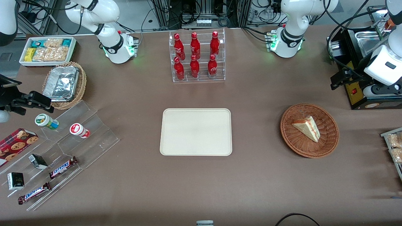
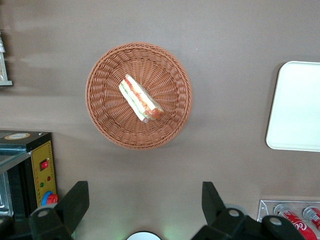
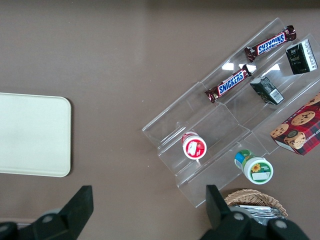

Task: Place sandwich from basket to tray
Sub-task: 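Move the left gripper from rest toward the wicker basket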

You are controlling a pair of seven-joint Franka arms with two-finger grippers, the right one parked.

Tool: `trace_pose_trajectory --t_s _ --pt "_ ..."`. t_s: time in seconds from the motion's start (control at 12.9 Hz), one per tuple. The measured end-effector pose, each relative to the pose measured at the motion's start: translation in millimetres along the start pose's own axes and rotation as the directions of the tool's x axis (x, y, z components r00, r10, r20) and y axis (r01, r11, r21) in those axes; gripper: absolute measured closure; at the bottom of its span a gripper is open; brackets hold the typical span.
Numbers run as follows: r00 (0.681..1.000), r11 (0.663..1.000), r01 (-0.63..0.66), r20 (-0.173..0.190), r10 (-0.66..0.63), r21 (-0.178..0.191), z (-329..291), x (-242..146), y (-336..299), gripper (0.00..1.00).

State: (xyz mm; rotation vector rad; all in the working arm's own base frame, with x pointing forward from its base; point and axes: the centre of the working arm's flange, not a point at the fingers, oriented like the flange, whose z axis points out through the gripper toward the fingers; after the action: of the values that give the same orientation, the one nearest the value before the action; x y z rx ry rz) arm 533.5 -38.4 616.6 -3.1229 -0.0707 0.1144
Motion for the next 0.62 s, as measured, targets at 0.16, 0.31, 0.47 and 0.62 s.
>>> trace_pose_trajectory --t_s 0.16,0.31,0.47,0.62 --pt "1.0 1.0 0.004 0.007 -0.004 0.0 0.7 -0.4 -2.2 0.0" --pt "1.0 1.0 0.01 0.013 -0.01 0.001 2.1 0.2 -5.4 0.0" --pt "0.999 1.0 0.013 0.03 -0.014 0.003 10.8 5.5 -7.8 0.0" --pt "0.998 1.0 0.016 0.062 -0.017 0.007 27.2 14.9 -8.2 0.0"
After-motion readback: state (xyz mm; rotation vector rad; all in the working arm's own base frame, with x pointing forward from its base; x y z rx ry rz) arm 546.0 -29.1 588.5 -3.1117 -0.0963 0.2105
